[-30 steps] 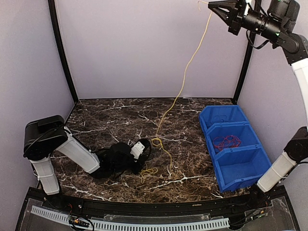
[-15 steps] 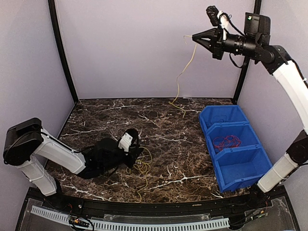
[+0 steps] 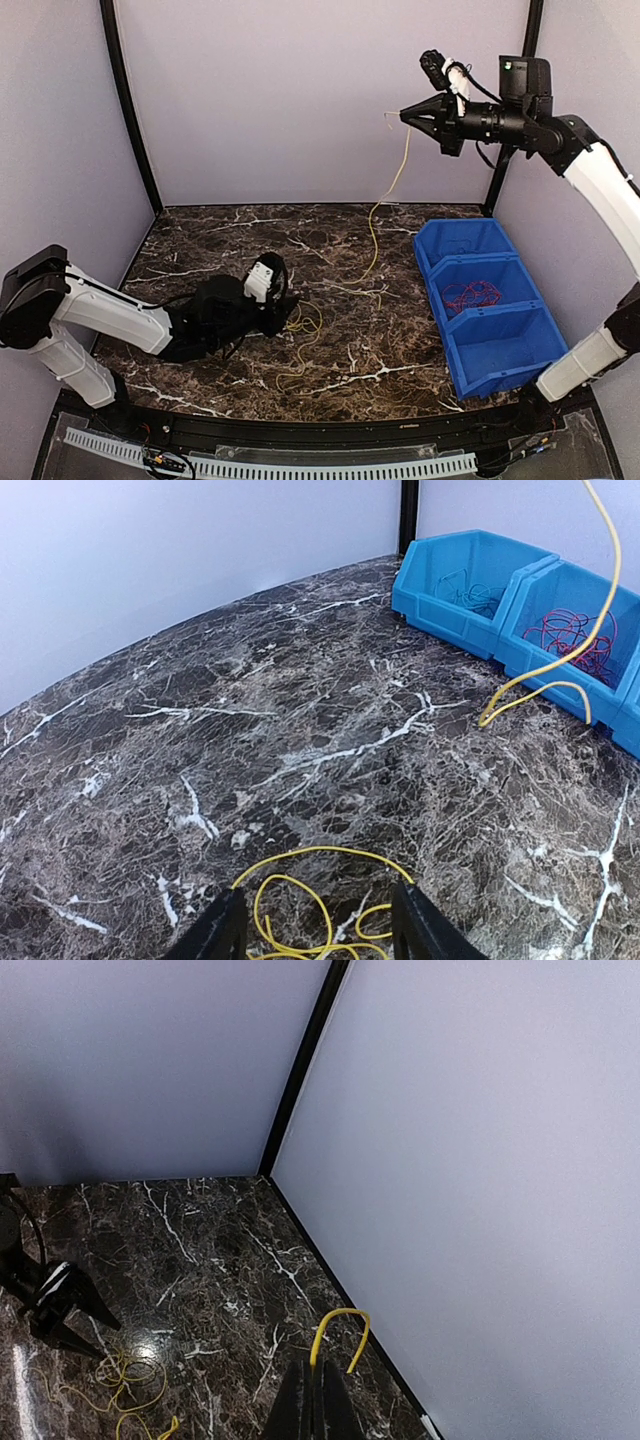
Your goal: Untangle the cables
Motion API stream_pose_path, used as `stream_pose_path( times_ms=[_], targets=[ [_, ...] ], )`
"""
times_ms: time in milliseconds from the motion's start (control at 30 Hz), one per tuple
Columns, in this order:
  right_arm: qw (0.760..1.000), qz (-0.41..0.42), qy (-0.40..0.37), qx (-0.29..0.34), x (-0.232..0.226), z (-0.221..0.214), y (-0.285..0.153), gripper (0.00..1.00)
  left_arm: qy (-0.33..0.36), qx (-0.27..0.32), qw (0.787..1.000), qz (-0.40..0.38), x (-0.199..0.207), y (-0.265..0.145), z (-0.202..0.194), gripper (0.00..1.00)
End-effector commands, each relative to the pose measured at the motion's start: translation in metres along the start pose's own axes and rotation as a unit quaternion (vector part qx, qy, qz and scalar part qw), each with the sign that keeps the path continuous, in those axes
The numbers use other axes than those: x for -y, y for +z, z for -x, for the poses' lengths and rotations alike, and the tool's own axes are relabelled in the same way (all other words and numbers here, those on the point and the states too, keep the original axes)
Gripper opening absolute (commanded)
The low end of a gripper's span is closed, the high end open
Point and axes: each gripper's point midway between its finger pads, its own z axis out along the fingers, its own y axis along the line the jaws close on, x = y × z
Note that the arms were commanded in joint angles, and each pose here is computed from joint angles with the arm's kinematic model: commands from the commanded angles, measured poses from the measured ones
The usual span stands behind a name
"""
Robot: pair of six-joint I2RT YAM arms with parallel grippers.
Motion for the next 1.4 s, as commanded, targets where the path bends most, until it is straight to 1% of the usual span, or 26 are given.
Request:
stream_pose_path(
  times_ms=[0,167,300,400,600,667,833,967,1100,1167,1367],
  targets=[
    [0.999,-0.038,-0.037,0.007,0.005,0.016,-0.025,0.0,-0.023,0.003,0.999,0.026,-0.011,-0.006,0.011,0.52],
    [0.995,-0.072,-0.072,-0.021,0.007,0.011,-0.045,0.0,-0.043,0.013,0.998,0.045,-0.019,-0.01,0.015,0.53],
    [0.99,-0.094,-0.096,-0.044,0.007,0.002,-0.064,0.0,-0.048,0.016,0.995,0.084,-0.032,-0.011,0.014,0.53],
    [0.987,-0.098,-0.111,-0.062,0.004,-0.008,-0.078,0.0,-0.051,0.016,0.993,0.102,-0.038,-0.012,0.012,0.53],
    [0.977,-0.089,-0.147,-0.129,-0.004,-0.033,-0.099,0.0,-0.056,0.01,0.991,0.125,-0.046,-0.01,0.004,0.53],
    [0.973,-0.093,-0.158,-0.14,-0.006,-0.032,-0.11,0.0,-0.057,0.008,0.99,0.131,-0.047,-0.008,0.001,0.54],
    [0.965,-0.117,-0.191,-0.138,-0.012,-0.009,-0.146,0.0,-0.06,0.0,0.988,0.141,-0.049,0.003,-0.007,0.54],
    [0.949,-0.164,-0.225,-0.146,-0.013,0.002,-0.181,0.0,-0.058,-0.008,0.988,0.14,-0.046,0.015,-0.011,0.54],
    [0.933,-0.203,-0.252,-0.161,-0.017,0.001,-0.212,0.0,-0.054,-0.015,0.989,0.136,-0.041,0.025,-0.014,0.54],
    [0.926,-0.213,-0.258,-0.174,-0.023,-0.007,-0.225,0.0,-0.051,-0.019,0.989,0.135,-0.04,0.031,-0.016,0.54],
    [0.908,-0.205,-0.259,-0.258,-0.037,-0.053,-0.247,0.0,-0.049,-0.02,0.99,0.13,-0.035,0.042,-0.014,0.54]
  ],
)
